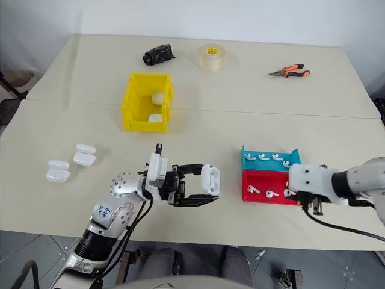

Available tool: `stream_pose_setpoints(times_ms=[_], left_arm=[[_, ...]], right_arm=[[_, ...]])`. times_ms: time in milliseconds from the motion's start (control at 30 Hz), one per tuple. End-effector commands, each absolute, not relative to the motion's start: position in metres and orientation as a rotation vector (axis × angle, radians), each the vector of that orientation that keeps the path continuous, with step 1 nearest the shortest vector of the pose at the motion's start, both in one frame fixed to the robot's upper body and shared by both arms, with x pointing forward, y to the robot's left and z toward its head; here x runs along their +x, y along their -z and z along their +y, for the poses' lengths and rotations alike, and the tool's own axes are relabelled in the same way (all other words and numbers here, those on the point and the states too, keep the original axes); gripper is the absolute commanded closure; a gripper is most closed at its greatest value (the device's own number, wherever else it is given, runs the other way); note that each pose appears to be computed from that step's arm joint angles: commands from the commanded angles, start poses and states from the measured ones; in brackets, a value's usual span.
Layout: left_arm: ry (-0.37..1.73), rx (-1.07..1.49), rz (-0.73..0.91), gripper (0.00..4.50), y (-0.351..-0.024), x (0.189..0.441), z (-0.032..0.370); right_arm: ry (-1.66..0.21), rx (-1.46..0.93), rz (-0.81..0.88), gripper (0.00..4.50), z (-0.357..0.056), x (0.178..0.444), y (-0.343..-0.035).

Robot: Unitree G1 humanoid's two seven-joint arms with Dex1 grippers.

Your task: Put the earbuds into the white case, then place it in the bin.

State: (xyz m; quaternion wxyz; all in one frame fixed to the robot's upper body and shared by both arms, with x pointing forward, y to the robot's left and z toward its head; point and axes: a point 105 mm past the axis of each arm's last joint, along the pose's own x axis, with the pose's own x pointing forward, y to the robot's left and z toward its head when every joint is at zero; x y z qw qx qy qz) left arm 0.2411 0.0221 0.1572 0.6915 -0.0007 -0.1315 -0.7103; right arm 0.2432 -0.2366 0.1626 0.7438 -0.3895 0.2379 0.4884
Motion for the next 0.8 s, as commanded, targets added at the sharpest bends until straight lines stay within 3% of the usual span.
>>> stream_pose_setpoints(times_ms=[33,233,467,800], left_arm=[[1.62,-0.013,-0.365,1.68,-0.166,0.235,0.026],[1.635,-0.037,-0.379,1.68,-0.167,0.241,0.026],[1.693,-0.052,-0.341,1.68,-0.171,0.248,0.03],[1.731,-0.08,-0.307,1.68,-0.18,0.252,0.03]], right_arm=[[-1.16,-0.716,0.301,3.41,-0.209,0.234,-0.187],[-1.243,-0.376,0.008,3.41,-0.165,0.226,-0.202],[-1.176,-0.066,-0.309,3.41,-0.137,0.231,-0.224],[-1.201,0.093,-0.456,3.41,-0.105,0.224,-0.231]])
